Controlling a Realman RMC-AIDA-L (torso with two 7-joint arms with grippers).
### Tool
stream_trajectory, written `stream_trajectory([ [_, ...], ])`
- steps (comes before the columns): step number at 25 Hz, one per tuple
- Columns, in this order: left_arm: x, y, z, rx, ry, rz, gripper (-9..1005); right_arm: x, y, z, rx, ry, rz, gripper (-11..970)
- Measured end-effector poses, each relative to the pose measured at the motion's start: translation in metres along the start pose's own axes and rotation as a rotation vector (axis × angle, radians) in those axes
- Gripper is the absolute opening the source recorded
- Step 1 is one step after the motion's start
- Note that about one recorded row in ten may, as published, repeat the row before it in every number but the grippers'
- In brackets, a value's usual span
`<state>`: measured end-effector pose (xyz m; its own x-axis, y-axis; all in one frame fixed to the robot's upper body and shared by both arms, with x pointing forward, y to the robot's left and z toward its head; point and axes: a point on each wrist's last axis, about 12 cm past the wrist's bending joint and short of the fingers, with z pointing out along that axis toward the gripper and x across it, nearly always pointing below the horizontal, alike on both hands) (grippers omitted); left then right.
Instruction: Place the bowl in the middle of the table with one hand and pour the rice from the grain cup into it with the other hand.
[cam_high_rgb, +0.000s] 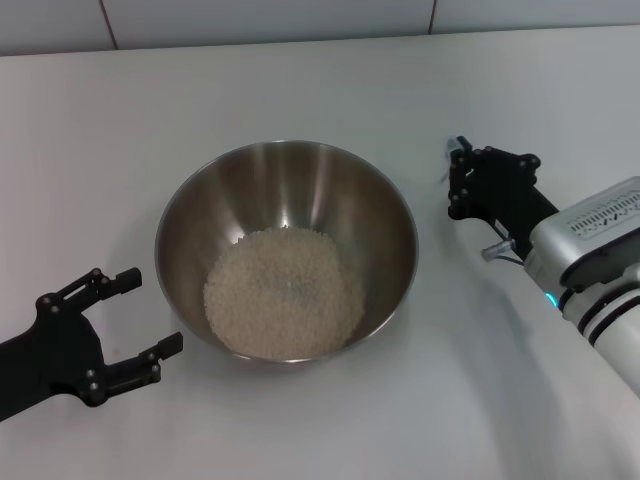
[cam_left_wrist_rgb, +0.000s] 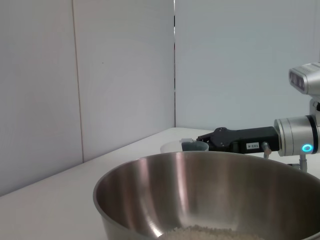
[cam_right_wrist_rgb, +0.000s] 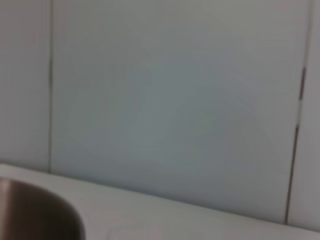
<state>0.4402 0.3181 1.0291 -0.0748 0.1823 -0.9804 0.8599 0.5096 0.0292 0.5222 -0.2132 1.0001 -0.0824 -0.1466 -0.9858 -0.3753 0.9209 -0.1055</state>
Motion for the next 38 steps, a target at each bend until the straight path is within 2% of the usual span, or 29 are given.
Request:
stream_trajectory([
  [10, -0.002, 0.002, 0.003, 0.006, -0.006, 0.005, 862, 0.003, 0.002, 0.002, -0.011, 0.034, -0.002, 63],
  [16, -0.002, 0.002, 0.003, 0.009, -0.007, 0.002, 862, 0.008, 0.002, -0.011, 0.011, 0.024, 0.027, 66],
  [25, -0.002, 0.002, 0.000, 0.004, -0.004, -0.003, 862, 0.016, 0.006, -0.038, 0.015, -0.010, 0.048, 460],
  [28, -0.001, 0.002, 0.000, 0.003, -0.003, -0.004, 862, 0.022, 0.007, -0.054, 0.013, -0.024, 0.052, 597],
  [29, -0.001, 0.001, -0.002, 0.001, -0.001, -0.005, 862, 0.025, 0.005, -0.067, -0.002, -0.038, 0.062, 644],
  [30, -0.001, 0.001, -0.002, 0.001, -0.001, -0.005, 862, 0.025, 0.005, -0.067, -0.002, -0.038, 0.062, 690],
  [31, -0.001, 0.001, -0.002, -0.002, -0.001, -0.007, 862, 0.029, -0.001, -0.079, -0.034, -0.052, 0.073, 736],
  [33, -0.001, 0.001, -0.002, -0.002, -0.001, -0.007, 862, 0.030, -0.005, -0.087, -0.059, -0.063, 0.081, 767],
  [34, -0.001, 0.001, -0.002, -0.002, -0.001, -0.007, 862, 0.030, -0.014, -0.101, -0.125, -0.092, 0.078, 782],
  [35, 0.000, 0.000, -0.004, -0.005, 0.001, -0.008, 862, 0.030, -0.014, -0.101, -0.125, -0.092, 0.078, 798],
  [36, 0.000, 0.000, -0.004, -0.005, 0.001, -0.008, 862, 0.027, -0.021, -0.113, -0.212, -0.119, 0.061, 813],
  [37, 0.002, -0.002, -0.005, -0.005, 0.004, -0.007, 862, 0.027, -0.021, -0.113, -0.212, -0.119, 0.061, 813],
  [38, 0.002, -0.002, -0.005, -0.005, 0.004, -0.007, 862, 0.026, -0.022, -0.119, -0.265, -0.128, 0.049, 813],
])
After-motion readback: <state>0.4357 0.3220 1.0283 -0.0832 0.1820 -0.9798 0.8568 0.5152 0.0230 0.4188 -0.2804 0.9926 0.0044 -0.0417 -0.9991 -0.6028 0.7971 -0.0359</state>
